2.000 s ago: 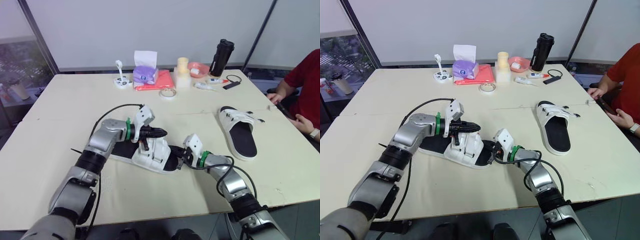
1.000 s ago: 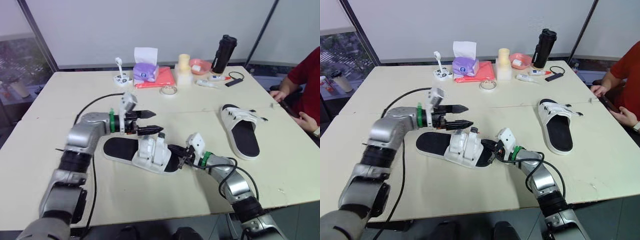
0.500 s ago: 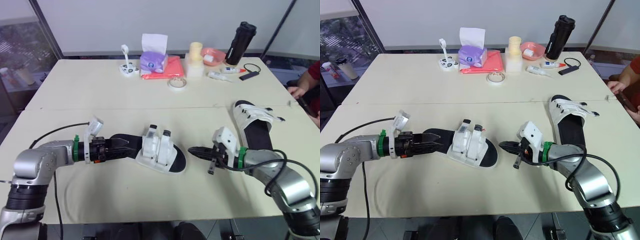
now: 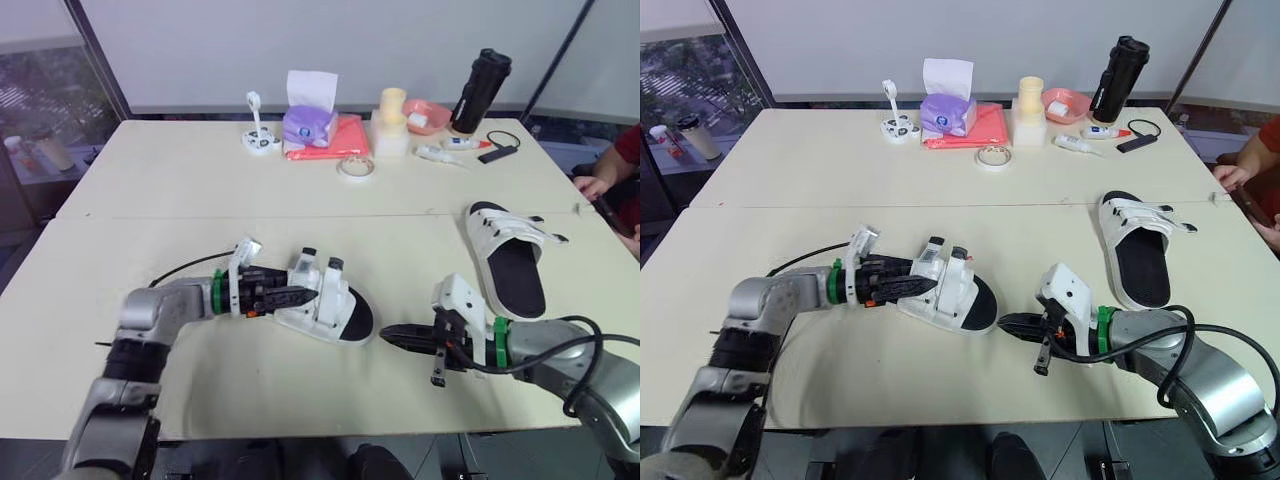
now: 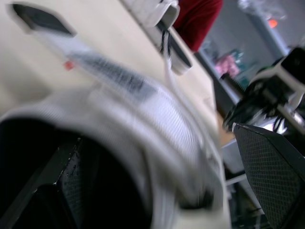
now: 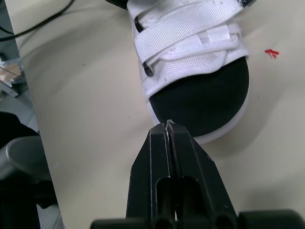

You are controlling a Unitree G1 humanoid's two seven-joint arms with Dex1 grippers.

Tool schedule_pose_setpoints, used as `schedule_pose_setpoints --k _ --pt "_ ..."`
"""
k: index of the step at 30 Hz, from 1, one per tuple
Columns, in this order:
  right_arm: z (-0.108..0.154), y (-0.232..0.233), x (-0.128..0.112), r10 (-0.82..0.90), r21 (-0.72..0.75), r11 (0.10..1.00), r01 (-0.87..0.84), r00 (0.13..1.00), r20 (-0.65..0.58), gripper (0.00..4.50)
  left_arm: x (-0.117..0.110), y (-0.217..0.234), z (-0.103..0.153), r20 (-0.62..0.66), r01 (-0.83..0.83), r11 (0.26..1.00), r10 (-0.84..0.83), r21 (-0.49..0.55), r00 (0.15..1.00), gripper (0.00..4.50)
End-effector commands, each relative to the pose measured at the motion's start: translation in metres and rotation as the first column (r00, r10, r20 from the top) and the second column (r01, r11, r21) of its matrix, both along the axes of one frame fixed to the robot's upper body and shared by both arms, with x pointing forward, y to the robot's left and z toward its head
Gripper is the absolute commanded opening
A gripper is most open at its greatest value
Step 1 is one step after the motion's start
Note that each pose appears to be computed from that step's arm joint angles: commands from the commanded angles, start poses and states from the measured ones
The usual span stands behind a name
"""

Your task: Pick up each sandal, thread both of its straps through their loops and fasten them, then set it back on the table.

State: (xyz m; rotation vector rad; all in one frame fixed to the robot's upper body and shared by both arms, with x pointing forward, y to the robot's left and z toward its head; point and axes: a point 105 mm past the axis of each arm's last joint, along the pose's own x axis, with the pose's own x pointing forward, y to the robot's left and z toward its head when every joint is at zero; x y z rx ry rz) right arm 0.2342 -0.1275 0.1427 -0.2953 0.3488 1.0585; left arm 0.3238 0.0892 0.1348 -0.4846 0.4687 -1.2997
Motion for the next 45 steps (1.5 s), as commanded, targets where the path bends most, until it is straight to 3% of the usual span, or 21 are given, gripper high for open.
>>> schedule_pose_setpoints --k 1,8,14,17,20,23,27,31,34,37,40,45 --pt "0.008 -0.001 -0.002 -0.015 0.005 1.0 0.014 0.999 0.047 0.0 0.006 -0.004 0.013 0.001 0.012 0.998 -0.012 -0.056 1.0 3.63" --pt "0.004 -0.001 -0.003 -0.04 0.012 0.999 0.04 0.998 0.044 0.0 -0.004 -0.014 0.015 -0.015 0.097 0.994 -0.098 -0.056 0.995 0.01" --pt "0.004 -0.005 0.003 -0.072 0.042 0.997 0.07 0.997 0.04 0.0 -0.005 -0.036 0.05 0.048 0.107 0.983 -0.101 -0.146 0.994 0.01" --pt "0.005 -0.01 0.016 -0.122 0.061 0.991 0.118 0.99 0.067 0.0 0.031 -0.06 0.088 0.174 -0.125 0.957 0.174 -0.26 0.969 0.01" --pt "0.007 -0.012 0.028 -0.158 0.073 0.986 0.151 0.982 0.103 0.0 0.053 -0.07 0.111 0.149 -0.288 0.886 0.361 -0.364 0.92 0.01" --pt "0.01 -0.01 0.037 -0.176 0.089 0.982 0.165 0.976 0.13 0.0 0.082 -0.082 0.125 0.082 -0.502 0.748 0.588 -0.434 0.805 0.01" --pt "0.01 -0.007 0.041 -0.177 0.092 0.982 0.166 0.974 0.14 0.0 0.111 -0.085 0.113 -0.074 -0.744 0.542 0.787 -0.391 0.612 0.01" --pt "0.007 -0.005 0.041 -0.179 0.09 0.982 0.168 0.974 0.14 0.0 0.124 -0.083 0.089 -0.237 -0.877 0.359 0.866 -0.319 0.44 0.01" --pt "0.006 -0.004 0.041 -0.181 0.089 0.981 0.17 0.974 0.136 0.0 0.128 -0.084 0.063 -0.344 -0.932 0.28 0.872 -0.23 0.347 0.01" --pt "0.005 -0.004 0.04 -0.186 0.086 0.981 0.176 0.974 0.133 0.0 0.128 -0.088 0.047 -0.358 -0.945 0.269 0.877 -0.184 0.32 0.01" --pt "0.004 -0.006 0.04 -0.194 0.078 0.98 0.185 0.972 0.13 0.0 0.126 -0.089 0.034 -0.342 -0.947 0.283 0.884 -0.153 0.319 1.2" --pt "0.001 -0.006 0.041 -0.195 0.073 0.98 0.187 0.973 0.126 0.0 0.127 -0.078 0.028 -0.315 -0.951 0.273 0.899 -0.142 0.305 3.71"
